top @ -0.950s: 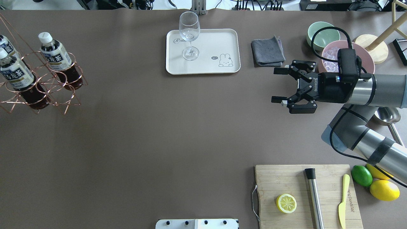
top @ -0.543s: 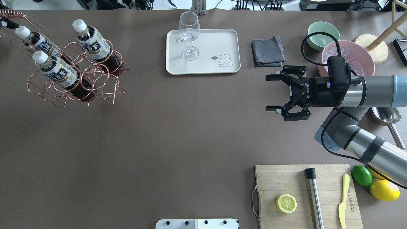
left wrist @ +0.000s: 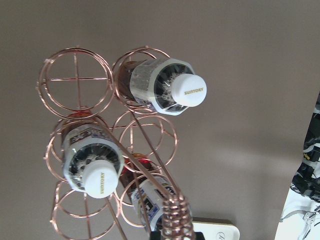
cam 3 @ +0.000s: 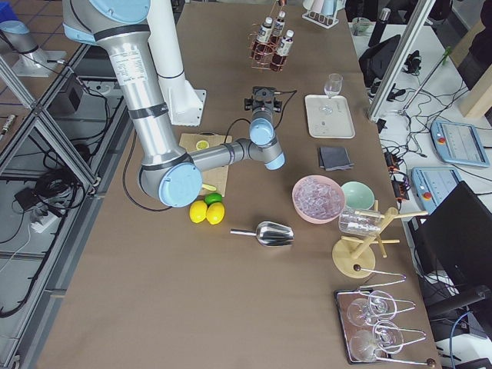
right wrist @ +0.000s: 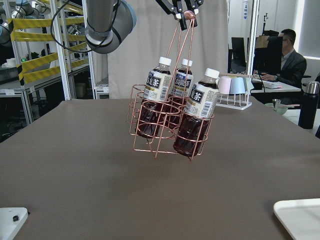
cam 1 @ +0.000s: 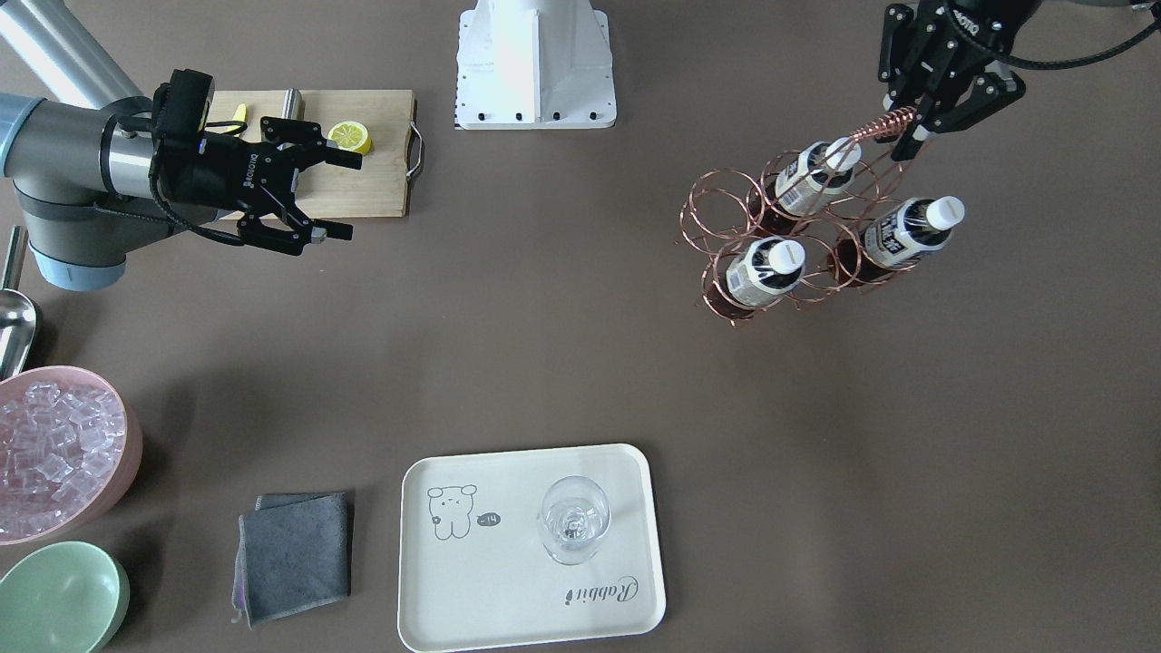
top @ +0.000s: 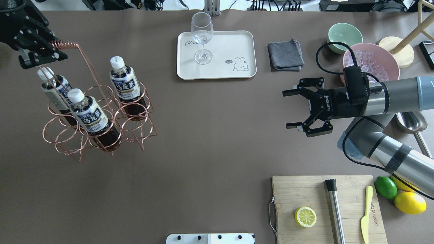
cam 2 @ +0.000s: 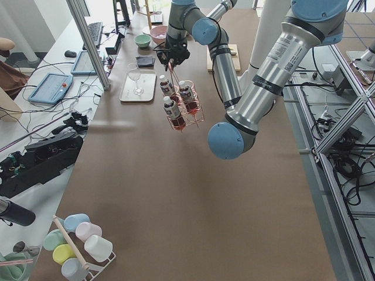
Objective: Take tea from basket to plate
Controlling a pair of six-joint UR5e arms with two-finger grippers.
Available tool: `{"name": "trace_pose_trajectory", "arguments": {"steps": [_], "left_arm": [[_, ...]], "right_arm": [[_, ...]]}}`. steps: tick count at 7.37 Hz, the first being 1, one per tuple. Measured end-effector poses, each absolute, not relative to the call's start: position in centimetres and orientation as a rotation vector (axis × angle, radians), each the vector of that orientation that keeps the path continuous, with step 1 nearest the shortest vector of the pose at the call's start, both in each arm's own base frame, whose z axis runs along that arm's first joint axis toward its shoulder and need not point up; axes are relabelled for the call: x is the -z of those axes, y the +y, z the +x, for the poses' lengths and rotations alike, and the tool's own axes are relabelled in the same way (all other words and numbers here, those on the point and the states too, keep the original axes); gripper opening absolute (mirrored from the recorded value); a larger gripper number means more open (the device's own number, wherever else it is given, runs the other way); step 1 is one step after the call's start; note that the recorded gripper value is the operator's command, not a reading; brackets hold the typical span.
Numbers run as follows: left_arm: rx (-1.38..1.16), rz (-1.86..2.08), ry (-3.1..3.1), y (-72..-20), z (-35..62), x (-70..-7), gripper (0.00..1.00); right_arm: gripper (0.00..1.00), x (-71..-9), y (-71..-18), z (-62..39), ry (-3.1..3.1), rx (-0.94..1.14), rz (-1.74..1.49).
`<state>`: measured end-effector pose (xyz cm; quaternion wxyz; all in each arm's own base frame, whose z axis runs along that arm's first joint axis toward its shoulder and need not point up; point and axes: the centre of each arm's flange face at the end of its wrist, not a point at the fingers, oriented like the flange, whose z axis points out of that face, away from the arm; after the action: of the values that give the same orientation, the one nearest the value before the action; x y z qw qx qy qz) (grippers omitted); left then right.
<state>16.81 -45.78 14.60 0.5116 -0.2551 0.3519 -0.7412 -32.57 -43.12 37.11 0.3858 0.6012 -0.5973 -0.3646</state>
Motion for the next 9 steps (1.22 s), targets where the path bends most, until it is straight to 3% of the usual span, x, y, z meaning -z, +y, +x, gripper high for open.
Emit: {"name": "trace_pose_trajectory", "arguments": {"steps": [5,9], "left_arm": [[1.713,-0.635,0.798,-42.2,32.1,-4.7,0.00],[1.659,-0.640,0.788,-41.0,38.4,-1.6,0.00]], "right_arm": [[0.99,-37.9,-42.9,-32.4,-1.530,0.953,1.485],[0.99,-38.0,-42.8,-32.3,-1.532,0.951,1.482]]}}
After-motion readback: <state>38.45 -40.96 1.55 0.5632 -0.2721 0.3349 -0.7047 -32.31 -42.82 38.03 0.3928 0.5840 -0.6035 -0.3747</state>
